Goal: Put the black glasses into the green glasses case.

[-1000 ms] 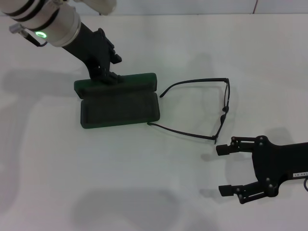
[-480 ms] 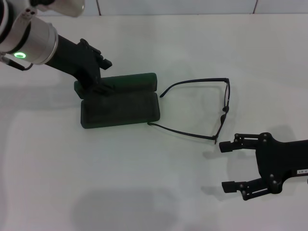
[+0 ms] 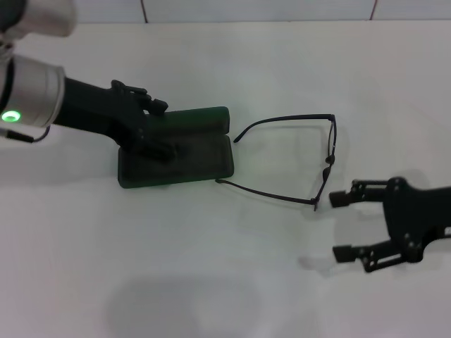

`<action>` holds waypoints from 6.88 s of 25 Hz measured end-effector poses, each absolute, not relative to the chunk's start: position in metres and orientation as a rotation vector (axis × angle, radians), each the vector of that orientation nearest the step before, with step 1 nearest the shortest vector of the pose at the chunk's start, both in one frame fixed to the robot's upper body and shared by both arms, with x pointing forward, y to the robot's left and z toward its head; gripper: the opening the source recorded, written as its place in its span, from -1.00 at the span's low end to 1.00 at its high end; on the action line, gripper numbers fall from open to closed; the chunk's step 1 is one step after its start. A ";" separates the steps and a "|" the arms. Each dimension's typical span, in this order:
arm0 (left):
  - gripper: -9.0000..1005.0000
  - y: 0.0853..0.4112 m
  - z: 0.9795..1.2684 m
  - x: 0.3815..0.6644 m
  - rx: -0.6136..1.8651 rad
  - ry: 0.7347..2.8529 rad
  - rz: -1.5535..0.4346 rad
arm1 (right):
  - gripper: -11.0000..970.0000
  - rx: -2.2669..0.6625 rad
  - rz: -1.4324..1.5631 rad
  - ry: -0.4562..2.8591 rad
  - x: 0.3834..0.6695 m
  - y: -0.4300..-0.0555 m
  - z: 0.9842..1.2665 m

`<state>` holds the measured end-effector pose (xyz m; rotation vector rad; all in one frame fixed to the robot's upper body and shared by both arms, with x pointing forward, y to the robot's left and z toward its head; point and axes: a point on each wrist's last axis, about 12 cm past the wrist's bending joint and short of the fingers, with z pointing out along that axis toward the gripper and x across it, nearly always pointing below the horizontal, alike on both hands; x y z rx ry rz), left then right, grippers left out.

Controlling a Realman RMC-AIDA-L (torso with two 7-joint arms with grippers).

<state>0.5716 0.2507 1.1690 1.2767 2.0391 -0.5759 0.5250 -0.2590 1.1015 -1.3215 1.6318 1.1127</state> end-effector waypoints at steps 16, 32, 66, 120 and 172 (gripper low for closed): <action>0.74 0.314 1.085 0.498 0.788 1.688 -0.971 | 0.82 -0.957 1.053 2.295 0.607 -0.283 1.194; 0.74 0.332 1.063 0.470 1.091 1.735 -0.869 | 0.80 -0.705 0.725 2.812 0.655 -0.218 1.232; 0.73 0.338 1.059 0.469 1.133 1.777 -0.829 | 0.80 -0.504 0.690 2.938 0.651 -0.156 1.169; 0.72 0.334 1.052 0.468 1.136 1.805 -0.827 | -0.65 -0.552 0.582 2.906 0.651 -0.153 1.159; 0.72 0.302 1.046 0.463 0.783 1.857 -1.142 | -0.90 -1.153 0.414 2.280 0.660 -0.180 1.229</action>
